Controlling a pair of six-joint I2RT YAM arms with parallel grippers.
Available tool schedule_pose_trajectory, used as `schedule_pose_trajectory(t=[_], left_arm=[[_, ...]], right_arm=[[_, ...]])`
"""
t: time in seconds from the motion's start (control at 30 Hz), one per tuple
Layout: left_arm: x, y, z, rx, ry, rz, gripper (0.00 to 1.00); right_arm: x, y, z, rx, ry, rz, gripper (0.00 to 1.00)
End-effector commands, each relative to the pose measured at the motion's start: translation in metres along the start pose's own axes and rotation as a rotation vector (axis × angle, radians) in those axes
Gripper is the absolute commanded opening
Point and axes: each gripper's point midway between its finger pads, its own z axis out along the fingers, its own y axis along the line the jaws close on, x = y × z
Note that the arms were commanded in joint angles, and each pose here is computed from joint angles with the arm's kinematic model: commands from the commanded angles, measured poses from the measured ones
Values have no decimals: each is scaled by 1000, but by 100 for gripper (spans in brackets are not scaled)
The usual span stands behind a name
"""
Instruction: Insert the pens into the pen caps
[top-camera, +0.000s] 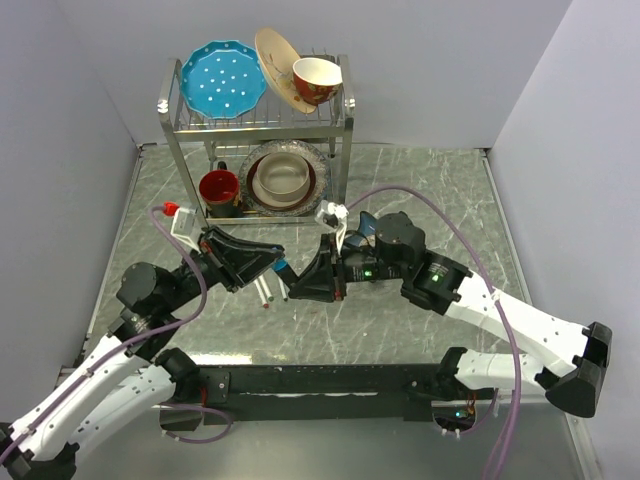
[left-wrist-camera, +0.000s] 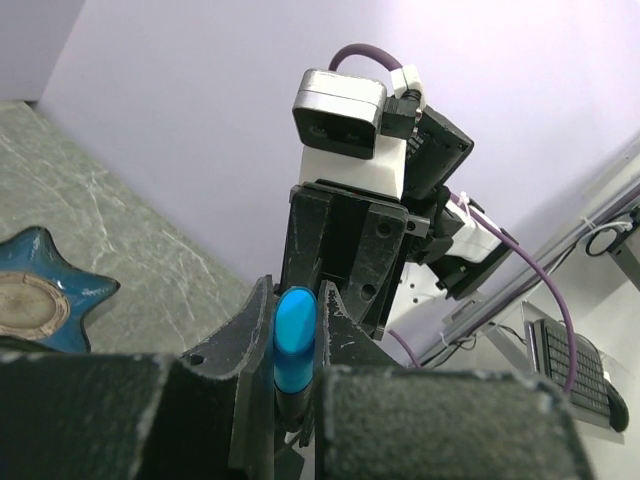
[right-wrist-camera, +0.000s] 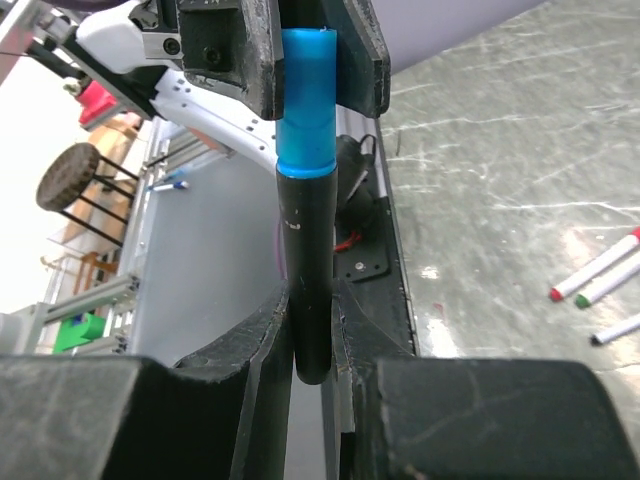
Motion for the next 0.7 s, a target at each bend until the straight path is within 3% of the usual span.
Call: schedule_pose_trajectory(t=[0.0, 0.33, 0.67], left_arm=[[105, 34, -27, -58, 410, -162, 1], [135, 24, -21, 39, 447, -257, 1], [166, 26, -41, 20, 540, -321, 1]], right_arm=[[-173, 35, -40, 50, -538, -315, 0], [-194, 31, -39, -3, -598, -302, 0], [-202, 26, -46, -6, -618, -401, 0]])
